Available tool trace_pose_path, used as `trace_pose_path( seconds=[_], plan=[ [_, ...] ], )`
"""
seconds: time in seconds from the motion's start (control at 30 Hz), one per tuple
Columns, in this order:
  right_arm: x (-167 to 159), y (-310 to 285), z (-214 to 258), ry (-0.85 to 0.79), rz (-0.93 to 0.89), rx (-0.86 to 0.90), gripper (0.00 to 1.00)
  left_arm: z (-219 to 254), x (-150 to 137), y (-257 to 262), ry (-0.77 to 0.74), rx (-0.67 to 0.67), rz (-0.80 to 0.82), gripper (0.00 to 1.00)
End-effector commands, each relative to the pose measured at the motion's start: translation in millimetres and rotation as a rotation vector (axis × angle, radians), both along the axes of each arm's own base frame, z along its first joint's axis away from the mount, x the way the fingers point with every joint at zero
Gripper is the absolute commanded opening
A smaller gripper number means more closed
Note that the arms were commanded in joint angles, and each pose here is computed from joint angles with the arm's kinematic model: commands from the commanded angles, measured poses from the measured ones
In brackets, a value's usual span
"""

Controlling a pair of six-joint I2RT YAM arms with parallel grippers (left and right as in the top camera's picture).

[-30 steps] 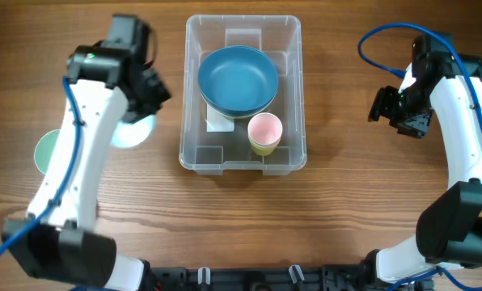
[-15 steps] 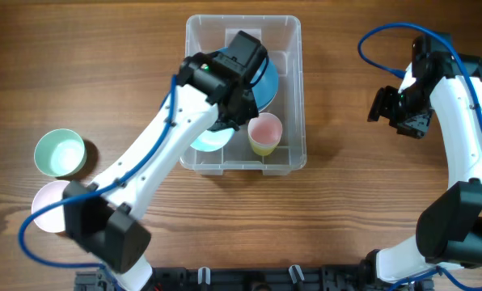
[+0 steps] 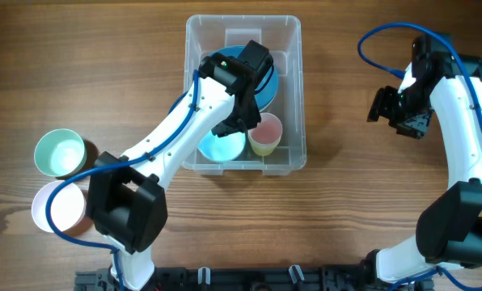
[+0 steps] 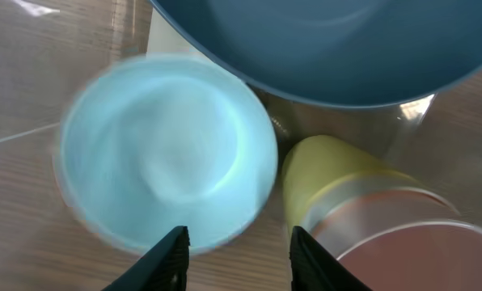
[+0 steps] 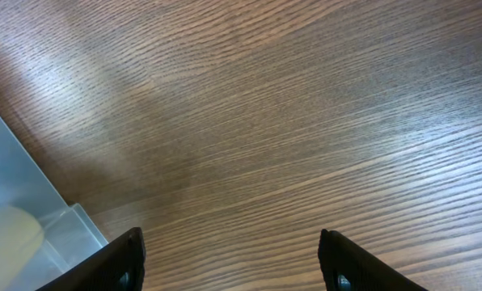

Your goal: Pack container

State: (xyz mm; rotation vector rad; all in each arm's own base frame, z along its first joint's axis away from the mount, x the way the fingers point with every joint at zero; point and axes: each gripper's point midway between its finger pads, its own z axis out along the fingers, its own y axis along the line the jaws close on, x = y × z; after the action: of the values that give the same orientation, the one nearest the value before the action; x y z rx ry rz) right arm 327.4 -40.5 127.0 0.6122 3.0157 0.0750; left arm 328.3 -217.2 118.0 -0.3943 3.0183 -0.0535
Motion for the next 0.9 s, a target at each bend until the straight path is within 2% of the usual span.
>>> trace_pose_path(
  seconds=[0.0, 0.1, 0.17, 0.23, 0.33, 0.43, 0.63, 0.87],
  plan=[
    [3, 3, 8, -0.027, 0.015, 0.011, 0.70, 14, 6, 16, -0.026, -0.012, 0.040, 0.43],
    [3, 3, 8, -0.028, 0.015, 0.011, 0.70, 54, 19, 58, -0.141, -0.004, 0.131, 0.46],
    [3, 3, 8, -0.027, 0.015, 0.011, 0.70, 84, 27, 103, -0.234, 0.041, 0.204, 0.59],
    [4, 3, 8, -0.028, 0.016, 0.011, 0.70, 113, 30, 165, -0.308, 0.078, 0.331, 0.65],
    [3, 3, 8, -0.028, 0.015, 0.011, 0.70, 124, 26, 245, -0.324, 0.115, 0.522, 0.71],
    [3, 3, 8, -0.027, 0.016, 0.011, 0.70, 102, 16, 304, -0.249, 0.152, 0.686, 0.73],
    [3, 3, 8, -0.027, 0.016, 0.011, 0.70, 25, -8, 370, -0.028, 0.200, 0.847, 0.80],
    [3, 3, 8, -0.028, 0.022, 0.010, 0.70, -36, -9, 394, 0.118, 0.211, 0.870, 0.81]
  ],
)
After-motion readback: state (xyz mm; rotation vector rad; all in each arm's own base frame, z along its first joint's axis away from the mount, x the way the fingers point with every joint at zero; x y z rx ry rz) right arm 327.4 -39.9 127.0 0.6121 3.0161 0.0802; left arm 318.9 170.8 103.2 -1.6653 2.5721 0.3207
